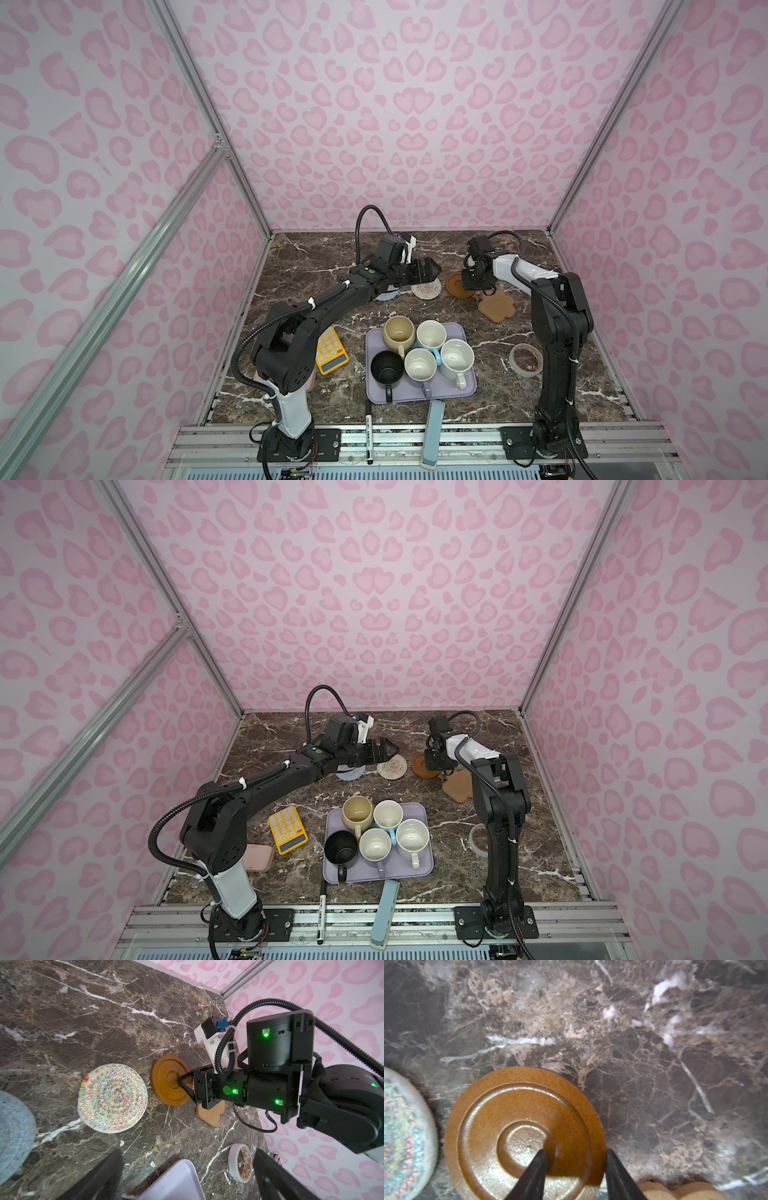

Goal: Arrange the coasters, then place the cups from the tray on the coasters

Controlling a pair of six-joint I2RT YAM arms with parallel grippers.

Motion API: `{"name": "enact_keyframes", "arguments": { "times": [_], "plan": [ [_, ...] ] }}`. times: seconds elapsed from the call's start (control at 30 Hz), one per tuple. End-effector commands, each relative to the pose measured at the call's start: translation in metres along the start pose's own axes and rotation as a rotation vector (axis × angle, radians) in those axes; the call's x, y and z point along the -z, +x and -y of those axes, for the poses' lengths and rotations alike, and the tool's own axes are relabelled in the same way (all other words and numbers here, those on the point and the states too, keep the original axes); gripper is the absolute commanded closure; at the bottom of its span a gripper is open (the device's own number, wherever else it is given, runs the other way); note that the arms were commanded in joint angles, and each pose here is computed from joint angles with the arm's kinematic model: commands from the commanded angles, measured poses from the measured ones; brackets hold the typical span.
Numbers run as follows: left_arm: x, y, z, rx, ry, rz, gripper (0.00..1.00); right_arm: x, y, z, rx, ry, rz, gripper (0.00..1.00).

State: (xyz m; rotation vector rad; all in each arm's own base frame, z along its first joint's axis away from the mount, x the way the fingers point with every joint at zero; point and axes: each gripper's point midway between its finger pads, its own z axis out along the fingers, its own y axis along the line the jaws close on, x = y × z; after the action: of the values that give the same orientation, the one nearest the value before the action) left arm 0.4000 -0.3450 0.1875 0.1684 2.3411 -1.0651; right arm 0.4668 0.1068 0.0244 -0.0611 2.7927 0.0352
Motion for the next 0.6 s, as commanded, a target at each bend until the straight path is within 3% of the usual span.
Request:
{"name": "enact_keyframes", "arguments": {
  "times": [0.0,0.43,0.57],
  "plan": [
    [0.007,-0.006,0.006,-0.011,0.011,0.029,0.01,-0.001,0.021,0.0,0.009,0.002,-0.09,0.53],
    [0.018,-0.008,0.004,-0.01,-0.023,0.052,0.02,0.041,-0.015,-0.001,0.014,-0.002,0.022,0.37],
    [0.026,0.0,0.007,-0.003,-0.016,0.045,0.02,0.061,0.0,0.002,-0.023,-0.011,0.043,0.23]
  ]
}}
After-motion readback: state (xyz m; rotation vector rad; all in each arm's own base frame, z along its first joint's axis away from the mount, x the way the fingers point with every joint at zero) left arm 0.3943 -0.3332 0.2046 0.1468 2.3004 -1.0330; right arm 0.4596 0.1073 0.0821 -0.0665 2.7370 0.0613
